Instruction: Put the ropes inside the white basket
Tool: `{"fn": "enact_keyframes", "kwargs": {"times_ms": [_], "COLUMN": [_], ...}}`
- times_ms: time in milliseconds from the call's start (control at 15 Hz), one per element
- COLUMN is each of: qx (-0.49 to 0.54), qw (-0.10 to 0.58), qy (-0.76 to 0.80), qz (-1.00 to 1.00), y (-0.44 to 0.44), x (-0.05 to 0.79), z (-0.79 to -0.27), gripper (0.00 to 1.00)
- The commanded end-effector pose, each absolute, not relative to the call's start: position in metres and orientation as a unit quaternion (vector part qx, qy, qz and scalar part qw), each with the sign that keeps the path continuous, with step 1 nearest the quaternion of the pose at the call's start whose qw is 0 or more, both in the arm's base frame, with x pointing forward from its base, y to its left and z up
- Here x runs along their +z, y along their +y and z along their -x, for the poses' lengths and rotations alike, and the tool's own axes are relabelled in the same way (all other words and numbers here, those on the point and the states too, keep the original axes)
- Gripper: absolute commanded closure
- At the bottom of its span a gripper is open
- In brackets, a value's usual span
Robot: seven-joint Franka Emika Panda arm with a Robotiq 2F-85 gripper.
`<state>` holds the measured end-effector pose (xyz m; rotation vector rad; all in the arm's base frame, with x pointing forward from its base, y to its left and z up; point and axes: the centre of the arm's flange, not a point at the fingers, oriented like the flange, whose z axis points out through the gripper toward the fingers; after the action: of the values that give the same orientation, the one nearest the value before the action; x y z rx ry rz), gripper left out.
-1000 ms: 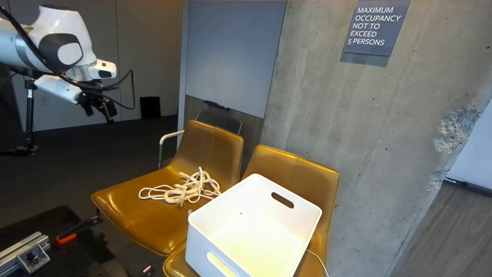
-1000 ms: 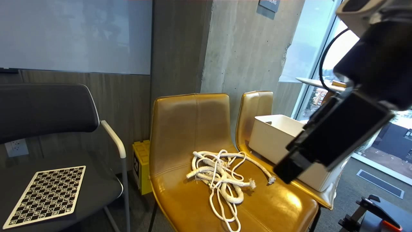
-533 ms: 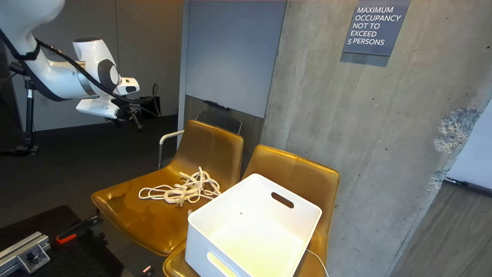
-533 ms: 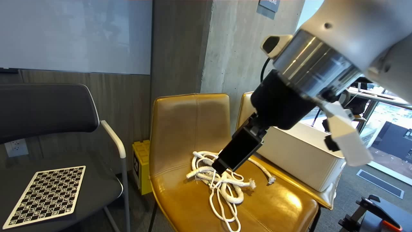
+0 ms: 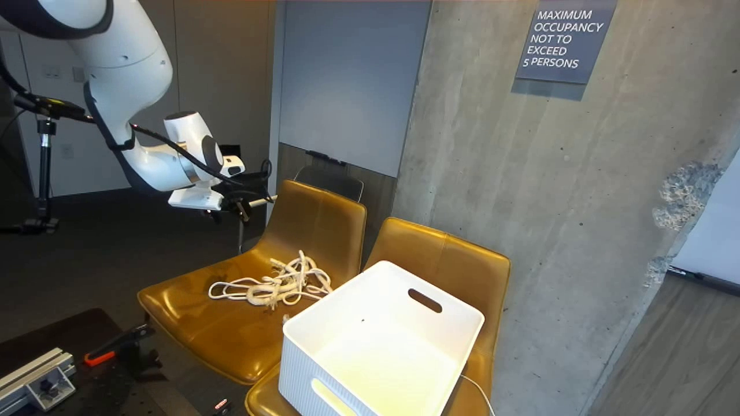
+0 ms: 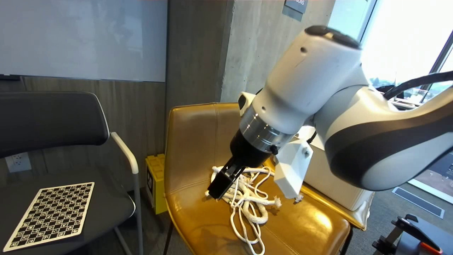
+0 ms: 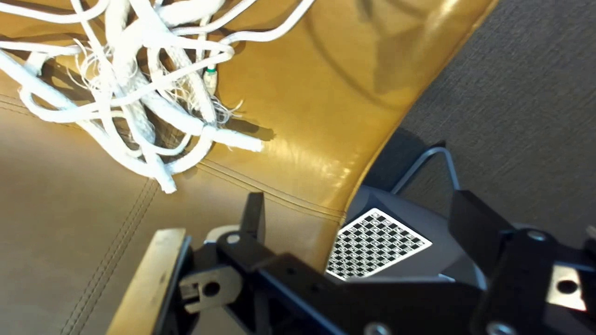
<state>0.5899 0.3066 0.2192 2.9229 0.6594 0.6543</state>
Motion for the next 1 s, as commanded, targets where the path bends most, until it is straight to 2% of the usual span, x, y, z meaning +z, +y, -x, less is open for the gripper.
{"fn": "enact_keyframes", "kwargs": {"times_ms": [0, 400, 933], "qx": [0.209, 0.18, 0.143], "qw": [0.078, 0.132, 0.124], "qy": [0.203, 0.18, 0.133], "qz": [-0.953, -0.958, -0.973], "y": [0.283, 0.221, 0.209], "x": [0.184, 0.141, 0.08], "z": [-0.648, -0.688, -0.71], "gripper": [0.0, 0.0, 0.0]}}
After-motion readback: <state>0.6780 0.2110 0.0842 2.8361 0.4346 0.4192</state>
